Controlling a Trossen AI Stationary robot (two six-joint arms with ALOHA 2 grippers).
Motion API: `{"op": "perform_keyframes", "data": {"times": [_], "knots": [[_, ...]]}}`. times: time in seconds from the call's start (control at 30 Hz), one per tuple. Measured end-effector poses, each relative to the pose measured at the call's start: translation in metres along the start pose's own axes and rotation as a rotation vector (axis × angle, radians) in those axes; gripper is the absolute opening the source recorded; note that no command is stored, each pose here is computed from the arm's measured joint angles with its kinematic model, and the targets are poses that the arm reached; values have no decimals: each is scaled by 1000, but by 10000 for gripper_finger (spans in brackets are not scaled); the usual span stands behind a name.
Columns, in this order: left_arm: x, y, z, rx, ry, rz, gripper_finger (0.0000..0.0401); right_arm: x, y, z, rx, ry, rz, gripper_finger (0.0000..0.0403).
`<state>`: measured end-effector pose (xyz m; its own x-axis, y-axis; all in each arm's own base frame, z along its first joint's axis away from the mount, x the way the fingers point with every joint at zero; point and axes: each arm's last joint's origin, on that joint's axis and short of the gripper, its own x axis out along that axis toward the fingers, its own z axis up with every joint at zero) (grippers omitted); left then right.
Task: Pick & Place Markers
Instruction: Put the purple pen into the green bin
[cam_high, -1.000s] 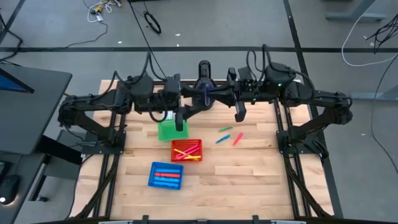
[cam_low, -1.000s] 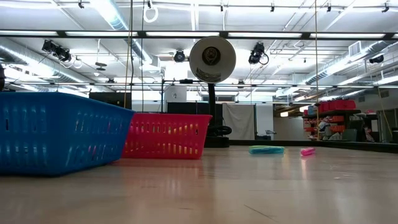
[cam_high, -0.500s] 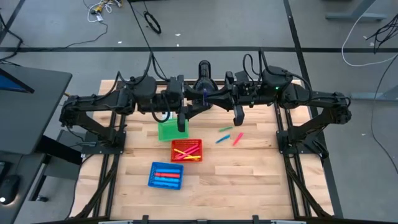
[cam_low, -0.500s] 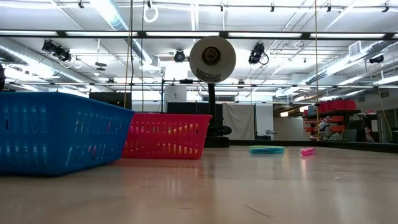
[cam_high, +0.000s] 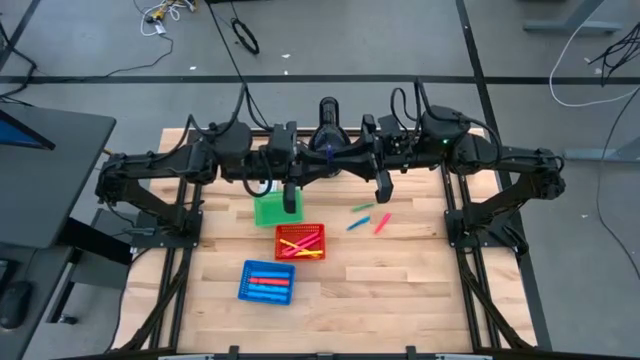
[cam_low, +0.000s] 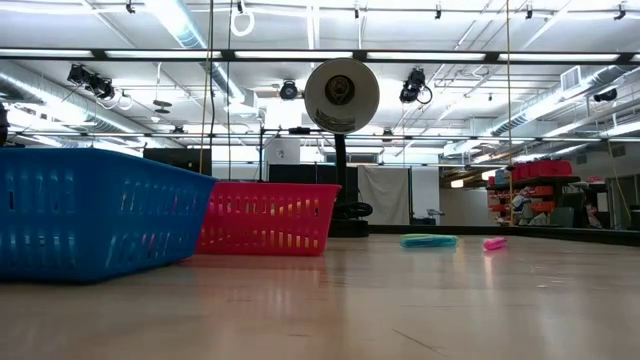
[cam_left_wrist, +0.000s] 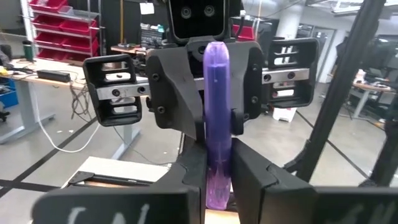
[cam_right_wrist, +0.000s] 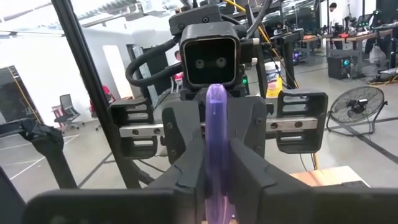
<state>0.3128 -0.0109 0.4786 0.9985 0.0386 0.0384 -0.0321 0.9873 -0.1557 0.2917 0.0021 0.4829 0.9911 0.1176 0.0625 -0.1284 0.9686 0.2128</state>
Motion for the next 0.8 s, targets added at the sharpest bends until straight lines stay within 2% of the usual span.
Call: {"op": "perform_keyframes", "data": {"times": [0.17,0.4,0.63,0.8], "knots": [[0,0,0,5,1,-7,50,0,0,0,-4,-2,0,91],[-7,0,2,10,25,-11,50,-4,0,0,-45,18,-5,101],[-21,1,1,50,111,-1,50,-8,-1,4,-65,5,-11,102],[-30,14,-5,74,226,55,50,-9,-2,4,-59,3,-18,102]]}}
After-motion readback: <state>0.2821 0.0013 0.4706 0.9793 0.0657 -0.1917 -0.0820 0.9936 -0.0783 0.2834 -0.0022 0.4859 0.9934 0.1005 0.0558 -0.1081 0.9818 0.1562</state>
